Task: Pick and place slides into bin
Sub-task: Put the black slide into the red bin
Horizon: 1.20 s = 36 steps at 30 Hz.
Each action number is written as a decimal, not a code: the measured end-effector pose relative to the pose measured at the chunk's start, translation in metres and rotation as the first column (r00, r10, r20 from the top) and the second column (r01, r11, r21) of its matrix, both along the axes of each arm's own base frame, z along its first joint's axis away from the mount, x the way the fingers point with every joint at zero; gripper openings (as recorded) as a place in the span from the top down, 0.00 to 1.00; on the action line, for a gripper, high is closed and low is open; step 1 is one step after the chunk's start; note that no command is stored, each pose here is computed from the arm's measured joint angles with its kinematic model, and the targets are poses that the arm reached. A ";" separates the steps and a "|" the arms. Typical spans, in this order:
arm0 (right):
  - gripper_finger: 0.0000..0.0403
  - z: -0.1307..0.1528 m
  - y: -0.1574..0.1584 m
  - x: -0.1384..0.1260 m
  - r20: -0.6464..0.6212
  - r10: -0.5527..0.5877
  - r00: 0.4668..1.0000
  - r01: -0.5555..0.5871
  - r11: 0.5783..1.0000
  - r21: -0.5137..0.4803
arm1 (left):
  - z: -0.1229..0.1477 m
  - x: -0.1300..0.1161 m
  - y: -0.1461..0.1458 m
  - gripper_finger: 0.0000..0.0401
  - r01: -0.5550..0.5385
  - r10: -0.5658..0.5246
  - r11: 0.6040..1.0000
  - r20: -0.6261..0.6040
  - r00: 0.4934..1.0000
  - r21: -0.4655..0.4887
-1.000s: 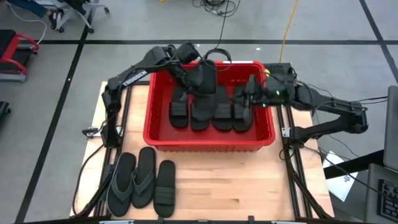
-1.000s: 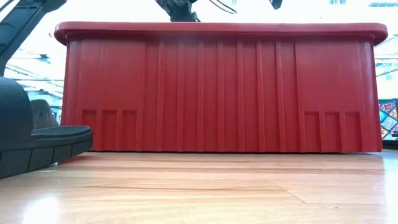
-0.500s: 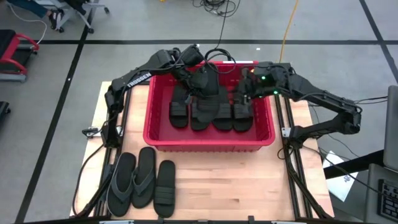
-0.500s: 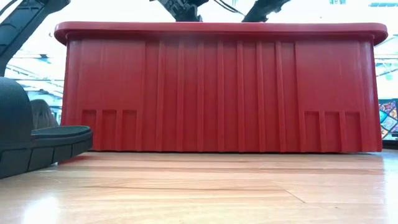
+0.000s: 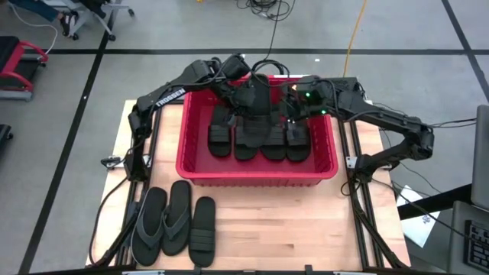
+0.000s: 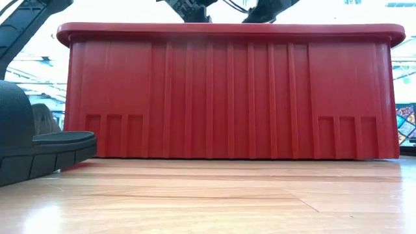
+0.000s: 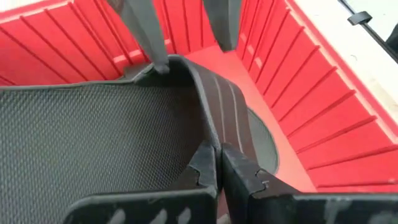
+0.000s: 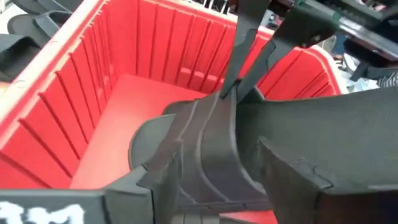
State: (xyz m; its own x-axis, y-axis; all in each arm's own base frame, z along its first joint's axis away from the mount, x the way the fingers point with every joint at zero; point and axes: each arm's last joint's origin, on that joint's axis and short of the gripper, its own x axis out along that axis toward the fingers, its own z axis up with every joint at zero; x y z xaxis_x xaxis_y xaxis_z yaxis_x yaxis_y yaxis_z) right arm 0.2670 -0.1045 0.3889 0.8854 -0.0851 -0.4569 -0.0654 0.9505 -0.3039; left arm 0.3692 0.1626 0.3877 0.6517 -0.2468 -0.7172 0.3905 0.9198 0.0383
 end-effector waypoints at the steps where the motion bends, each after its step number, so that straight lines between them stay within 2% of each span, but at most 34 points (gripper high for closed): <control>1: 0.54 -0.001 -0.001 0.002 -0.005 -0.002 1.000 0.002 1.000 -0.003 | 0.000 0.000 -0.001 1.00 0.003 -0.003 1.000 0.000 1.000 0.001; 9: 0.55 0.001 -0.015 0.015 -0.038 -0.003 0.999 0.002 1.000 -0.012 | -0.001 0.003 -0.010 1.00 0.039 -0.039 0.999 -0.006 0.999 0.015; 14: 0.55 -0.009 -0.023 0.019 -0.114 0.073 0.991 -0.062 0.993 0.099 | -0.001 0.005 -0.013 1.00 0.048 -0.047 0.998 -0.015 0.999 0.031; 17: 0.55 -0.015 -0.024 0.022 -0.148 0.105 0.983 -0.086 0.988 0.127 | -0.002 0.004 -0.012 1.00 0.042 -0.041 0.998 -0.023 0.999 0.040; 24: 0.58 -0.014 -0.019 0.028 -0.115 0.140 0.983 -0.126 0.985 0.120 | -0.002 0.002 -0.009 1.00 0.035 -0.034 0.999 -0.025 0.999 0.040; 28: 0.68 -0.012 -0.018 0.030 -0.094 0.154 0.984 -0.144 0.984 0.107 | -0.002 0.002 -0.009 1.00 0.035 -0.034 0.999 -0.024 0.999 0.040; 33: 0.95 -0.013 -0.019 0.027 -0.100 0.169 0.980 -0.155 0.978 0.137 | -0.002 0.003 -0.009 1.00 0.029 -0.029 0.999 -0.022 0.999 0.034; 36: 0.98 -0.014 -0.024 0.024 -0.088 0.182 0.979 -0.162 0.966 0.202 | -0.001 0.004 -0.010 1.00 0.026 -0.026 0.999 -0.019 0.999 0.028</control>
State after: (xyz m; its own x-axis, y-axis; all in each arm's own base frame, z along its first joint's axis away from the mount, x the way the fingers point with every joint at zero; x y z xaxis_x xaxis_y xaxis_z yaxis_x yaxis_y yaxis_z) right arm 0.2913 -0.1283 0.3752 0.8251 0.1630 -0.5410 -0.2549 0.9619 -0.0990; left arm 0.3727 0.1522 0.3864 0.6317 -0.2429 -0.7362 0.4150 0.9081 0.0565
